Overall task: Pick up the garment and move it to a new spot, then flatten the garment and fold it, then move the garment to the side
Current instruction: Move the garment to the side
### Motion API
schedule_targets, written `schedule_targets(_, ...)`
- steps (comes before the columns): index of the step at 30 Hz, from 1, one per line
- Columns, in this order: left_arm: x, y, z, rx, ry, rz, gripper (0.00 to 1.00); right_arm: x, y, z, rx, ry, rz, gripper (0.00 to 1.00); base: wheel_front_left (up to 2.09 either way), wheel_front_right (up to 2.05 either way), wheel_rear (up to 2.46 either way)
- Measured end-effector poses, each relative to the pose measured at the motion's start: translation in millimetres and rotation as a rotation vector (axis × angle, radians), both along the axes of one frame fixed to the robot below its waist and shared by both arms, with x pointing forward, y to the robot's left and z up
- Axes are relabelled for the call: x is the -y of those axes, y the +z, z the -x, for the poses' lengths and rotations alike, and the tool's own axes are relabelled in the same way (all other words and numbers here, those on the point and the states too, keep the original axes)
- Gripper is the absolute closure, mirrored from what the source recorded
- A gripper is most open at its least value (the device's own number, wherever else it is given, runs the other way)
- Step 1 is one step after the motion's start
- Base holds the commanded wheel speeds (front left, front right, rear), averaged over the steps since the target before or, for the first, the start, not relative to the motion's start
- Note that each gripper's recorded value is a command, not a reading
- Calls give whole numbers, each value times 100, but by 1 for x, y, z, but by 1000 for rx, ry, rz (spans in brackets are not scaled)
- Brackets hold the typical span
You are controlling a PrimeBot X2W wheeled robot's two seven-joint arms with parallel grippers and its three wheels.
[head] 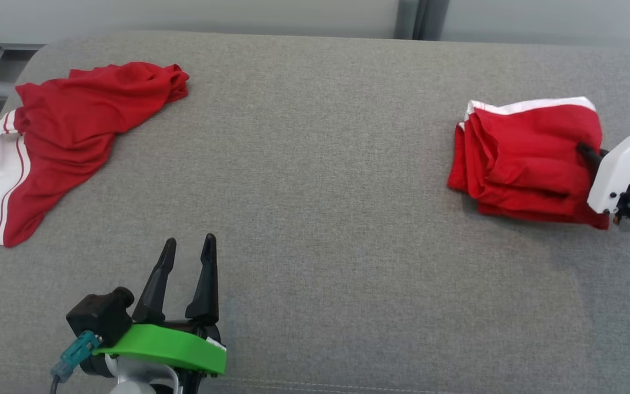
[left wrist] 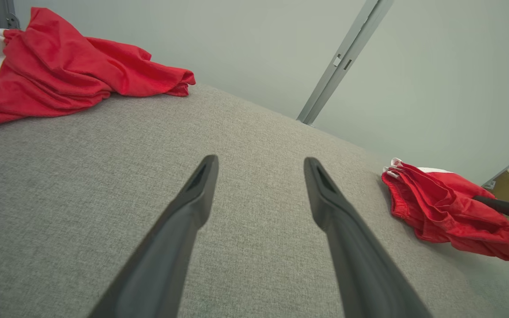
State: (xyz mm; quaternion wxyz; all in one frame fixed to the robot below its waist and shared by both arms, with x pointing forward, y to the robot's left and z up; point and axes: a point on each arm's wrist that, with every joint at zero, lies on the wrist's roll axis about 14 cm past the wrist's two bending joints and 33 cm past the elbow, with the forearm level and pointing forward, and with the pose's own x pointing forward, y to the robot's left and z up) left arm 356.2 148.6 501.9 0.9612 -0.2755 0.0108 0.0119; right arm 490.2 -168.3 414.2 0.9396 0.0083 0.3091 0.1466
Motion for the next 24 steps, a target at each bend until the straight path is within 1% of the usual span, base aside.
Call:
schedule_targets(4,10,1,-10,2,-48,-23,0,23,8,-12,12,-30,38,100,0,0,0)
schedule_targets(8,18,5,-22,18,-99,-68,0,45,16,-26,35,-55,85,100,0,0,0)
schedule_targets(13,32,12,-36,46,-151,-79,0,75,25,-44,57,-116,110,100,0,0,0)
schedule_targets(16,39,13,-44,50,-183,-87,0,97,23,-49,47,-164,139,100,0,0,0)
schedule_targets(19,46,12,-51,50,-214,-100,0,116,15,-49,19,-189,187,100,0,0,0)
schedule_targets(24,54,3,-57,22,-245,-103,0,139,5,-53,-6,-236,239,100,0,0,0)
